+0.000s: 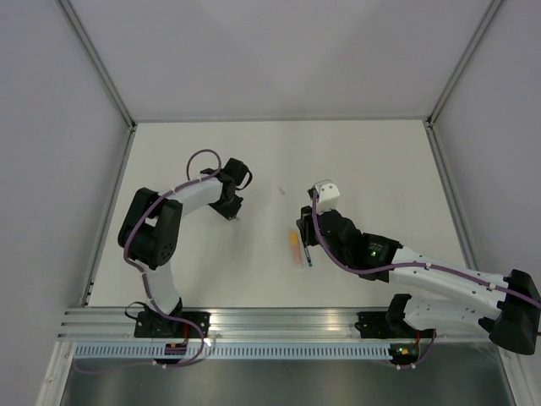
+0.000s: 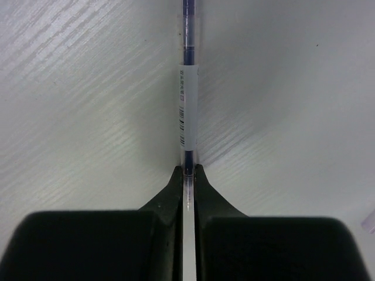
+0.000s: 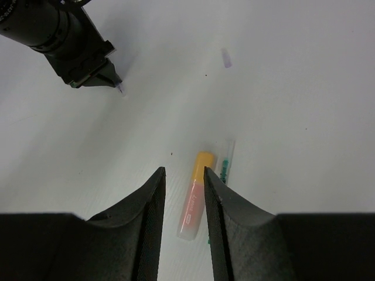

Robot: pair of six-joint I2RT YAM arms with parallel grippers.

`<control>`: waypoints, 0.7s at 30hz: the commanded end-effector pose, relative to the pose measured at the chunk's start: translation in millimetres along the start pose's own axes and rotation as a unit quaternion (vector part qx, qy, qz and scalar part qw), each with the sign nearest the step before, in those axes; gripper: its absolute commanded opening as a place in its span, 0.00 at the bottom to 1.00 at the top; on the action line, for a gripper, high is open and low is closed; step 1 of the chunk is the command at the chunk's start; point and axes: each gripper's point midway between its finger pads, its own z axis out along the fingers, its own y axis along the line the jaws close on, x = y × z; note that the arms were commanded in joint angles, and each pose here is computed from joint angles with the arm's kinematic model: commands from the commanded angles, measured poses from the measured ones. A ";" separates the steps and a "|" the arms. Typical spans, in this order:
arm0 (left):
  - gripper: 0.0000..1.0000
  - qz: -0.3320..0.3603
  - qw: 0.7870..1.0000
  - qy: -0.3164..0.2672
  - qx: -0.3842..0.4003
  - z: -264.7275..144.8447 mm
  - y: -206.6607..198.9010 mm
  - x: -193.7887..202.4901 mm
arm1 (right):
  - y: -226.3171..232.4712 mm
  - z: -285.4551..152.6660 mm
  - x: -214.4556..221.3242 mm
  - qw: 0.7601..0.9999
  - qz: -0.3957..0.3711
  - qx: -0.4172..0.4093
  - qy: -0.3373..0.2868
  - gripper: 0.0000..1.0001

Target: Insert the pens into the pen caps

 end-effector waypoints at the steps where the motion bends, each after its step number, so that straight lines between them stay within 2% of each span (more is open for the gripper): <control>1: 0.02 0.049 0.999 -0.005 0.008 0.4 28.2 4.0 | 9.9 -1.3 -3.1 0.999 -0.009 -0.030 0.000 0.39; 2: 0.02 0.058 0.998 -0.006 0.002 2.1 45.0 6.7 | 11.3 -1.3 -3.3 0.999 -0.007 -0.035 -0.001 0.40; 5: 0.02 0.083 0.995 -0.017 0.056 -15.1 54.6 3.4 | 18.9 -2.6 -8.7 0.999 -0.002 -0.053 -0.006 0.42; 7: 0.02 0.123 0.988 -0.017 0.095 -20.0 59.1 7.0 | 23.7 -2.6 -12.7 0.998 0.005 -0.061 -0.009 0.43; 9: 0.02 0.176 0.967 0.002 0.182 -44.5 46.6 16.4 | 32.6 -1.3 -19.3 0.997 0.014 -0.078 -0.017 0.43; 10: 0.02 0.194 0.954 0.008 0.229 -49.7 40.0 23.6 | 35.8 -0.6 -20.3 0.996 0.022 -0.086 -0.020 0.43; 11: 0.02 0.226 0.921 0.045 0.314 -79.5 26.4 40.6 | 41.3 -0.6 -21.3 0.994 0.033 -0.098 -0.021 0.46; 12: 0.02 0.261 0.891 0.048 0.367 -92.6 21.5 48.8 | 43.9 1.3 -29.0 0.993 0.052 -0.104 -0.033 0.48; 13: 0.02 0.268 0.864 0.050 0.423 -101.7 18.6 58.3 | 45.8 4.5 -28.6 0.991 0.076 -0.104 -0.029 0.51; 14: 0.02 0.278 0.824 0.060 0.490 -133.1 15.5 66.1 | 50.5 5.3 -35.1 0.989 0.091 -0.112 -0.038 0.57; 15: 0.02 0.282 0.808 0.056 0.514 -143.3 17.1 67.9 | 53.7 7.2 -42.1 0.986 0.104 -0.118 -0.047 0.60; 16: 0.02 0.283 0.800 0.054 0.526 -148.4 21.6 69.1 | 58.1 7.7 -47.7 0.984 0.116 -0.125 -0.052 0.64; 17: 0.02 0.284 0.794 0.051 0.535 -156.1 23.8 68.5 | 62.1 11.9 -46.4 0.984 0.118 -0.128 -0.048 0.75; 18: 0.02 0.289 0.778 0.033 0.557 -172.8 25.5 64.4 | 71.0 12.3 -51.3 0.980 0.121 -0.149 -0.053 0.80; 21: 0.02 0.297 0.749 0.017 0.592 -200.4 34.3 62.5 | 82.2 23.3 -56.2 0.978 0.122 -0.160 -0.059 0.85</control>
